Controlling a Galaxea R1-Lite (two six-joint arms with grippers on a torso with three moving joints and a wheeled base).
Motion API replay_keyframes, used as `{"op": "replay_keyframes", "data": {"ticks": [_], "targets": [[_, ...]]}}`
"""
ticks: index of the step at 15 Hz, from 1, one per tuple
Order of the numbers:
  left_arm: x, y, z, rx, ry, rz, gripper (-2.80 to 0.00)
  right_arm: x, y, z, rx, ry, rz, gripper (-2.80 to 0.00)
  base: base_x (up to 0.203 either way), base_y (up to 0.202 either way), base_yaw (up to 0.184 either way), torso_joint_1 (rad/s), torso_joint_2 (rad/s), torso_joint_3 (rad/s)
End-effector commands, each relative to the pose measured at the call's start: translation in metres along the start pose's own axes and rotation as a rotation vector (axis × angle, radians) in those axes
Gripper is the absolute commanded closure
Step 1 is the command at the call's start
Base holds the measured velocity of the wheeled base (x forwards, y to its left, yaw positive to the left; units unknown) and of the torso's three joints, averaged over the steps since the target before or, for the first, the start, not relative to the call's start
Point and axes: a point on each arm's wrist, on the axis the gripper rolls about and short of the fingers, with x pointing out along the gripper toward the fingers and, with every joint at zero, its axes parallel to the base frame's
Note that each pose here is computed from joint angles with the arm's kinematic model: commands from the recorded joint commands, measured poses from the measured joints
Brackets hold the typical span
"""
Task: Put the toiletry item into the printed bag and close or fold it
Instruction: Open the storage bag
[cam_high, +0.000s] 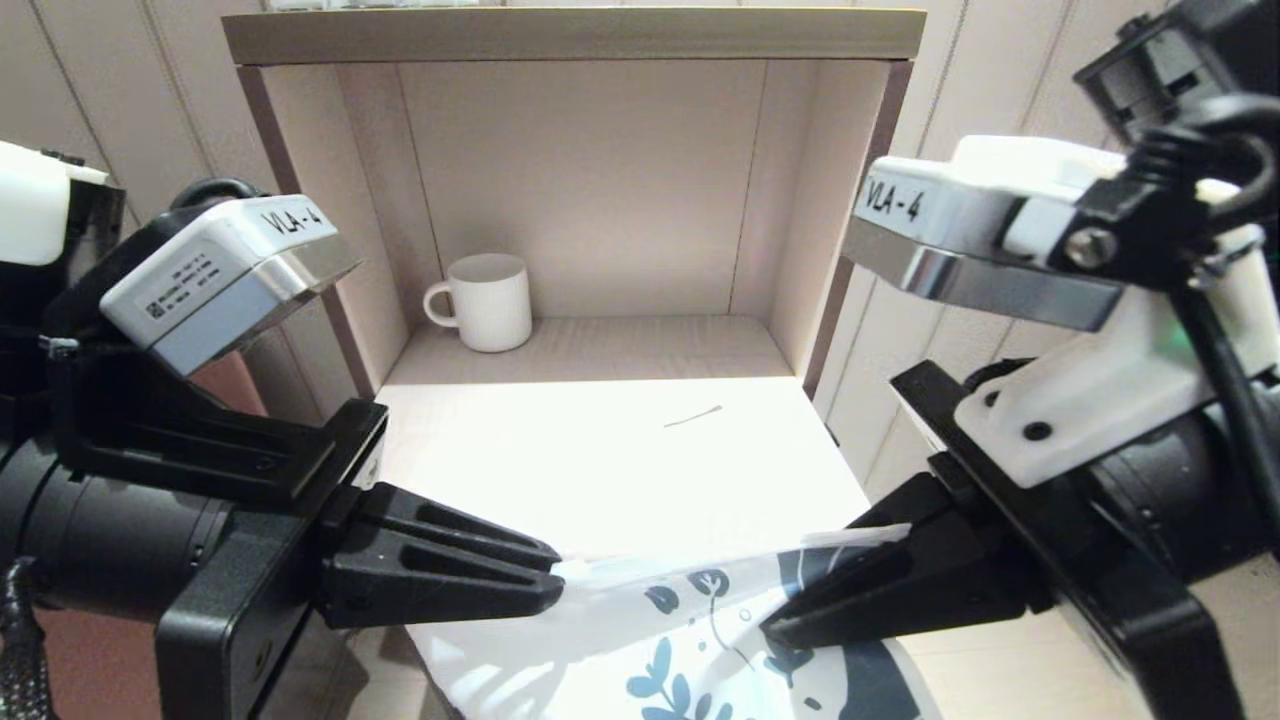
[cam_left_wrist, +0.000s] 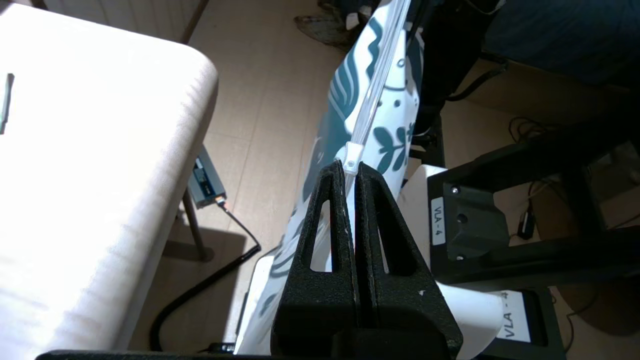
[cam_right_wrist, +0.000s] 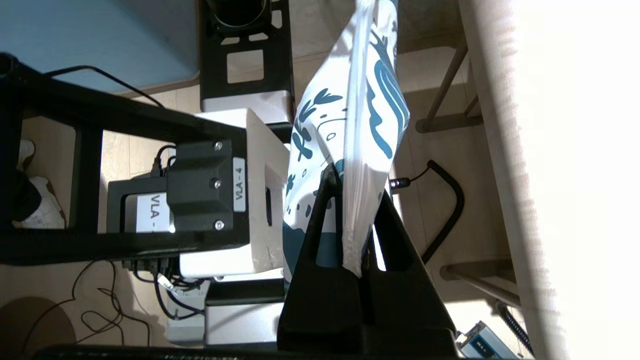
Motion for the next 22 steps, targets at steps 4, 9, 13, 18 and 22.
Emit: {"op": "replay_keyframes", "data": {"ticks": [4,9,13,18,22], "targets": [[-0.013,0.002,-0.012,-0.025,-0.006,0.053,0.00,-0.011,0.008,-0.004,-0.008,-0.012,-0.002,0.00,0.000,0.000,0.000,0.000,0.00,0.000],[-0.022,0.003,-0.022,-0.054,-0.008,0.078,0.00,-0.019,0.008,-0.005,-0.008,-0.029,-0.024,0.00,0.000,0.000,0.000,0.000,0.00,0.000],[-0.024,0.001,-0.026,-0.053,-0.010,0.080,0.00,-0.025,0.007,-0.006,-0.001,-0.040,-0.040,0.00,0.000,0.000,0.000,0.000,0.00,0.000],[-0.023,0.002,-0.029,-0.059,-0.007,0.081,0.00,-0.029,0.009,-0.009,0.001,-0.043,-0.048,0.00,0.000,0.000,0.000,0.000,0.00,0.000],[-0.024,0.003,-0.029,-0.062,-0.008,0.088,0.00,-0.034,0.008,-0.013,0.008,-0.047,-0.067,0.00,0.000,0.000,0.000,0.000,0.00,0.000]]}}
